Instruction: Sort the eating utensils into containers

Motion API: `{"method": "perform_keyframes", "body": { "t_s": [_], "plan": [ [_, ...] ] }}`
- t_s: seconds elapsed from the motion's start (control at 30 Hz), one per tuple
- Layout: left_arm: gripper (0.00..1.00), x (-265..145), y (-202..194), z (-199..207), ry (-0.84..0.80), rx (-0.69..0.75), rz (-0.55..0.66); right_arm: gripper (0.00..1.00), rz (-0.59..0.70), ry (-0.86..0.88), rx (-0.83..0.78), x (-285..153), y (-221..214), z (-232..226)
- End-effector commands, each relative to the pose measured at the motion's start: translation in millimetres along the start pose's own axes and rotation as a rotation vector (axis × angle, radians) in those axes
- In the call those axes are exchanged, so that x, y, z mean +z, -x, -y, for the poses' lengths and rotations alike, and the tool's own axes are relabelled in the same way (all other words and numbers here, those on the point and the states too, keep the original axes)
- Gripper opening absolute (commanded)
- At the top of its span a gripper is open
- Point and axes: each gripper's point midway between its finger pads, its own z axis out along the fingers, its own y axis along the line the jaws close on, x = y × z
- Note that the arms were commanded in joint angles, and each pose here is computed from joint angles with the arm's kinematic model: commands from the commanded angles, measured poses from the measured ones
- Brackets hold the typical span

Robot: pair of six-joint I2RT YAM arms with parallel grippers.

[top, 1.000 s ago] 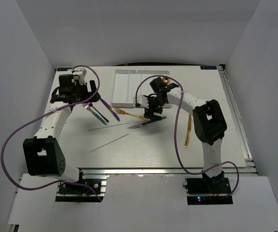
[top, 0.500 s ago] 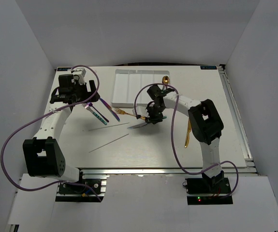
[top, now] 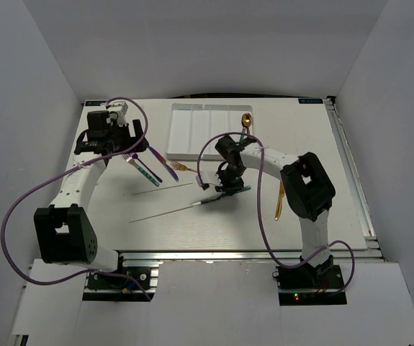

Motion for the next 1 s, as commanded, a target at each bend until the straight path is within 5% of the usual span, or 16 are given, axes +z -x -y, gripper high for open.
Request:
{"method": "perform_keyframes", "body": {
  "t_s": [0.0, 0.2, 0.43, 0.53, 0.73, 0.97],
  "plan": [
    [0.98, -18.0, 20.8, 5.4, -0.002, 0.027, 0.073, 0.0, 0.086, 0.065, 0.147, -29.2, 29.8, -24.9],
    [0.98, -24.7, 32.0, 5.2, 0.012, 0.036, 0.116, 0.0, 0.396, -0.149, 0.487, -119.0, 77.8, 58.1],
    [0.98, -26.1, 37.6, 2.3, 0.031, 0.046, 0.139, 0.0, 0.706, -0.431, 1.1, -181.0, 30.7, 157.3],
    [0.98, -25.6, 36.2, 1.0, 0.037, 0.045, 0.138, 0.0, 0.747, -0.579, 1.396, -182.6, -1.7, 192.9],
    [0.98, -28.1, 35.9, -3.3, 0.062, 0.058, 0.143, 0.0, 0.783, -0.722, 1.664, -175.3, -15.0, 232.2],
    [0.98, -26.9, 29.3, -7.4, 0.08, 0.055, 0.131, 0.0, 0.778, -0.683, 1.763, -134.4, -19.1, 245.5]
  ]
}}
